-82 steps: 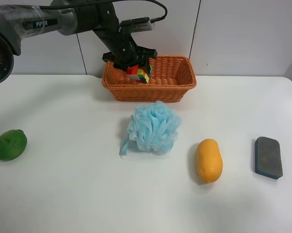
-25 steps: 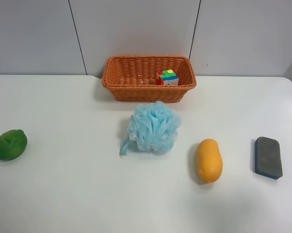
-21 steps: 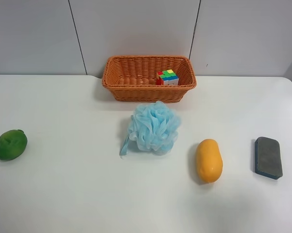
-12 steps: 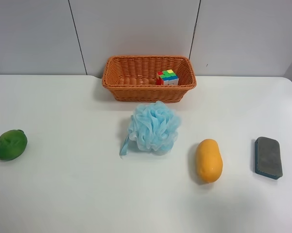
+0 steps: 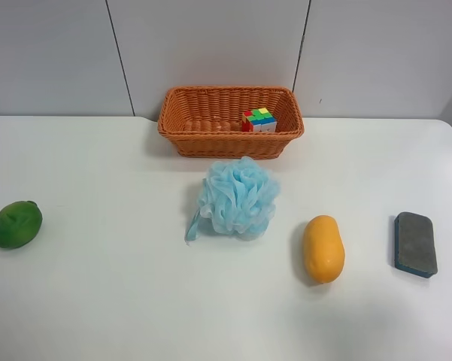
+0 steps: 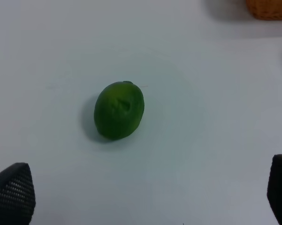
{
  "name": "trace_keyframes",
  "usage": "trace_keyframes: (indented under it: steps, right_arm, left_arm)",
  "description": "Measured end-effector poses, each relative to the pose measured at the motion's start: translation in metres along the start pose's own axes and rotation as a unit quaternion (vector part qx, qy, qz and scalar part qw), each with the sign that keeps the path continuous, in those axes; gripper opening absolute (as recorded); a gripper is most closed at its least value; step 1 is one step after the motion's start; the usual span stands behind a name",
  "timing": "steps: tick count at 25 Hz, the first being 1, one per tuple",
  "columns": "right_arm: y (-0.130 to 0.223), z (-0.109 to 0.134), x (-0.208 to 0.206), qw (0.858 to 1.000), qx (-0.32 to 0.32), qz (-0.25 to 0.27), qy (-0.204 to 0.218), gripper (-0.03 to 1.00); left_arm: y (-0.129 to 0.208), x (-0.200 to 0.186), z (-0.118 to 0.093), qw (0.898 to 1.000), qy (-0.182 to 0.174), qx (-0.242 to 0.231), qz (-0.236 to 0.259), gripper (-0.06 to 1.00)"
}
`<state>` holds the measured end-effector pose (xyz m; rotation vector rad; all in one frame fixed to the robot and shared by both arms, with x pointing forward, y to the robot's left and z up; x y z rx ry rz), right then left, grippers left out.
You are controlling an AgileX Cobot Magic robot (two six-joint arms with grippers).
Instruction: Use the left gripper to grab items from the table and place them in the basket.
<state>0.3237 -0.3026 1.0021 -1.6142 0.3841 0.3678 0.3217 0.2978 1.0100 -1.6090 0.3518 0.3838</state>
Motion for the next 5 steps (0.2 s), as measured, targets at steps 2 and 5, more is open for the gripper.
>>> trace_keyframes:
  steps: [2,5]
  right_arm:
    - [0.0,0.0,0.0,1.0,0.0,0.0,0.0,0.99]
    - [0.0,0.0,0.0,1.0,0.0,0.0,0.0,0.99]
  left_arm:
    - [0.0,0.0,0.0,1.0,0.0,0.0,0.0,0.99]
    - [0.0,0.0,0.0,1.0,0.0,0.0,0.0,0.99]
Point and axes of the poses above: a point on each arm's last joint axis where the gripper is mounted, x pointing out along that axis toward the gripper, z along the wrist's bending axis when the last joint is at zero, y = z × x, the point moved 10 cm from there along x, pointing out along that axis toward the gripper, and after that the axes turned 6 degrees about -x, right-handed, at the moved point
